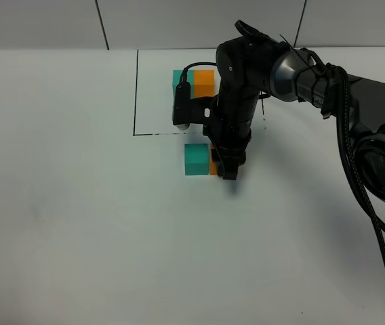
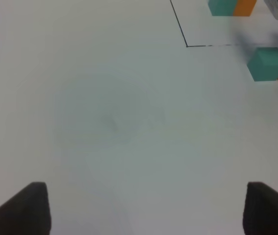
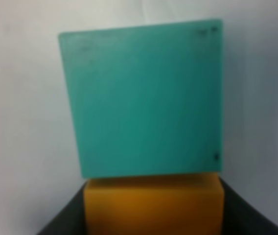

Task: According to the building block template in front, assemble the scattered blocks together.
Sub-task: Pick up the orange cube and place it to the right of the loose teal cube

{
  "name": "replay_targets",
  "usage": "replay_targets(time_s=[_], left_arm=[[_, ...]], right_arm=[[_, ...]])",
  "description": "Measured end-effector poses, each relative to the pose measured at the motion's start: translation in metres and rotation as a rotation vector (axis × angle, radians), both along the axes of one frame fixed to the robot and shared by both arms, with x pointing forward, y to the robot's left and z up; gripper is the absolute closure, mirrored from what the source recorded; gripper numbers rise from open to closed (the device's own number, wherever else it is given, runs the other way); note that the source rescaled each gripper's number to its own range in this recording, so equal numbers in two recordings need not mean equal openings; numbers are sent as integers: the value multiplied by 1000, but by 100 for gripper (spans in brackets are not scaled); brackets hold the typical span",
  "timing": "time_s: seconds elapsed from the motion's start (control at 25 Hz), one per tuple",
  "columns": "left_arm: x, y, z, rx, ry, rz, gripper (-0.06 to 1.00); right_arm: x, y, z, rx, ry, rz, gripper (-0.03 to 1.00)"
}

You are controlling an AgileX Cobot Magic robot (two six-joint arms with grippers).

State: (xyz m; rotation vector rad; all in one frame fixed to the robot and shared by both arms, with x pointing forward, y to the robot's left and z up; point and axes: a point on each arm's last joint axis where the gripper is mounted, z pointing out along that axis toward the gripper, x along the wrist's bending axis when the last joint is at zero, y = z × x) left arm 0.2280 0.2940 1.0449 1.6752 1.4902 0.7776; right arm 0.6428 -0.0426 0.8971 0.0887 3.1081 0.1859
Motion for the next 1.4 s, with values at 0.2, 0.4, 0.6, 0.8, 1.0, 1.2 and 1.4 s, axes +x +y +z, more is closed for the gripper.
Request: replay_targets(time_s=[0.2, 0.4, 0.6, 0.8, 1.0, 1.2, 1.4], left_arm=[[0, 0, 0, 0, 0, 0, 26], [0, 0, 0, 0, 0, 0, 26], [0, 0, 0, 0, 0, 0, 26], [0, 0, 0, 0, 0, 0, 26], [0, 0, 0, 0, 0, 0, 26], [0, 0, 0, 0, 0, 0, 26], [0, 0, 0, 0, 0, 0, 26]], right_arm=[[-1, 4, 0, 2, -16, 11, 96], [-1, 5, -2, -3, -17, 15, 96], [-1, 5, -4, -9, -16, 19, 96], [-1, 5, -5, -9, -16, 19, 96], [-1, 5, -5, -12, -21, 21, 96], [0, 5, -6, -17, -28, 27, 74], [-1, 4, -5, -23, -19, 8, 19]])
